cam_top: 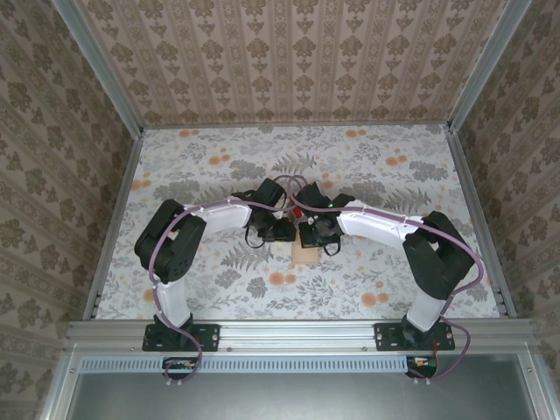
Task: Put the credit cards into the card holder
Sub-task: Close the button on the card holder.
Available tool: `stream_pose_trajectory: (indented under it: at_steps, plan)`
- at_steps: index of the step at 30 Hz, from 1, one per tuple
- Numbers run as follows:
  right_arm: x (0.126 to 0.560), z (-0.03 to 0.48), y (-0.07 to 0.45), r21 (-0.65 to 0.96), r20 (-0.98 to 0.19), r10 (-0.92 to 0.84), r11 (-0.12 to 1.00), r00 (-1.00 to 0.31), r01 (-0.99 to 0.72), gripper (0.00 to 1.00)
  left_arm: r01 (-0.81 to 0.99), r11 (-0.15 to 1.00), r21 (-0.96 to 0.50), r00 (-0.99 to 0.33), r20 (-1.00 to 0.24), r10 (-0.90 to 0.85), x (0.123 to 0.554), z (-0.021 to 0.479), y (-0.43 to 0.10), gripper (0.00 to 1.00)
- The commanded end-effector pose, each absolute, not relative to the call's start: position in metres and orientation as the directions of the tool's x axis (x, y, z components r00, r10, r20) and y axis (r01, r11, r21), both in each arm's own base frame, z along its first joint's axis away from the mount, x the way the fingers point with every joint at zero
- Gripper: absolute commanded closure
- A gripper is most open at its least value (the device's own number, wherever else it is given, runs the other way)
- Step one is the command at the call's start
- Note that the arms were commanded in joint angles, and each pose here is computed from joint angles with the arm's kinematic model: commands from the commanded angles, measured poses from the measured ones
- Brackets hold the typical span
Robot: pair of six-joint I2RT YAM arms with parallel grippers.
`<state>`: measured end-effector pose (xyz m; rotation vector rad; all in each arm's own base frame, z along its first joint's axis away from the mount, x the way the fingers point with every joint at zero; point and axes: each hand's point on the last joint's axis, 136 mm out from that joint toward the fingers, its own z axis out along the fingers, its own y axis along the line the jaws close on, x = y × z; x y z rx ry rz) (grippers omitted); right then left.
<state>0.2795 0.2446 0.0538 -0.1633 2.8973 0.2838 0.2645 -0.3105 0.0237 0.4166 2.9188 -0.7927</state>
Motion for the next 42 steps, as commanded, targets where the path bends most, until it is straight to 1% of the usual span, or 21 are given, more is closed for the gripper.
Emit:
stream_pose_trajectory:
  at_steps: [1,13,20,42]
  plan:
    - [0.281,0.051,0.250,0.191,-0.218,-0.100,0.971,-0.971,-0.143,0.97,0.277,0.844,-0.459,-0.961,-0.115,0.253,0.256,0.010,-0.307,0.69]
    - [0.282,0.045,0.255,0.197,-0.204,-0.110,0.969,-0.973,-0.151,0.96,0.275,0.844,-0.460,-0.961,-0.112,0.252,0.257,0.008,-0.307,0.69]
    - [0.280,0.035,0.253,0.177,-0.176,-0.116,0.973,-0.978,-0.147,0.96,0.274,0.846,-0.456,-0.961,-0.107,0.254,0.255,0.006,-0.306,0.70]
    - [0.261,0.003,0.232,0.052,-0.069,-0.145,0.987,-0.987,-0.149,0.96,0.266,0.850,-0.455,-0.963,-0.101,0.248,0.254,0.003,-0.304,0.70]
